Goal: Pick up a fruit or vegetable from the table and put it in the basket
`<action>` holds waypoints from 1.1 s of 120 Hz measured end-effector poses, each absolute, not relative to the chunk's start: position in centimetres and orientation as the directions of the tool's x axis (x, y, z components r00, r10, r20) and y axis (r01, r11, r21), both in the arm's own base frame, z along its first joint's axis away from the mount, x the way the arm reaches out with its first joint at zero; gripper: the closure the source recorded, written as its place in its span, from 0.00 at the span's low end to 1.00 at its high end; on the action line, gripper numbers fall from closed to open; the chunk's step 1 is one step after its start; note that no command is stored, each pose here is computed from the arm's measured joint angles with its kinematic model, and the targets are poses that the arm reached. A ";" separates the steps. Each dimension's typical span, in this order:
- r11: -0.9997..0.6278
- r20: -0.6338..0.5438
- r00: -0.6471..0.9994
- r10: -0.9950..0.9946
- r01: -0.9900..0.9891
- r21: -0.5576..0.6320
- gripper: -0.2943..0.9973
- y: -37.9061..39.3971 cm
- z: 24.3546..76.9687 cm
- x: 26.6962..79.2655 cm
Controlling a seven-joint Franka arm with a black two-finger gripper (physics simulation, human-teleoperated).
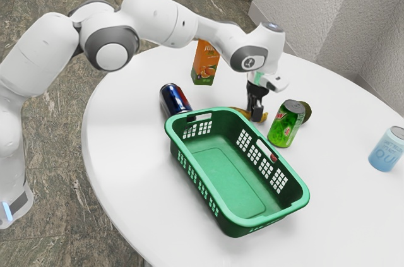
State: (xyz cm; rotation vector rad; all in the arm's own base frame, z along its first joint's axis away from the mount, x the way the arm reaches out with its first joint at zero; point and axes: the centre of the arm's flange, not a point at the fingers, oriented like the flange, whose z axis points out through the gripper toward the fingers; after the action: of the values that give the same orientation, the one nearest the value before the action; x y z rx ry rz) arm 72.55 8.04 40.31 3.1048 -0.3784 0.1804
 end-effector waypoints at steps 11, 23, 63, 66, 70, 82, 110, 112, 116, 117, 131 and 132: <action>-0.972 0.119 0.965 -0.235 -0.237 -0.004 0.42 8.1 40.4 72.5; -0.973 0.127 0.966 -0.227 -0.230 0.003 0.50 8.2 40.8 72.4; -0.984 0.210 0.962 -0.175 -0.174 -0.024 0.63 7.6 50.3 67.5; -0.986 0.231 0.959 -0.166 -0.163 -0.031 0.64 7.5 52.4 66.2; -0.988 0.263 0.953 -0.153 -0.148 -0.037 0.64 7.4 55.4 64.3; -0.993 0.324 0.938 -0.121 -0.120 -0.023 0.63 5.3 61.7 56.7; -0.980 0.340 0.927 -0.160 -0.190 0.057 0.64 -6.9 64.1 50.2; -0.980 0.339 0.927 -0.158 -0.189 0.062 0.64 -7.4 64.1 50.0; -0.980 0.338 0.929 -0.153 -0.187 0.072 0.64 -8.4 64.1 49.8; -0.980 0.337 0.929 -0.151 -0.186 0.075 0.64 -8.6 64.1 49.8; -0.980 0.321 0.939 -0.127 -0.169 0.107 0.64 -11.1 63.4 49.8; -0.980 0.320 0.939 -0.124 -0.167 0.111 0.64 -11.2 63.4 49.8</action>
State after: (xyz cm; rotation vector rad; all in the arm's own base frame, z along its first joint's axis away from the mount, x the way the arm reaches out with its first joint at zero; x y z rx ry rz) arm 49.85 -11.20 63.39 2.9590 -0.2229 0.4748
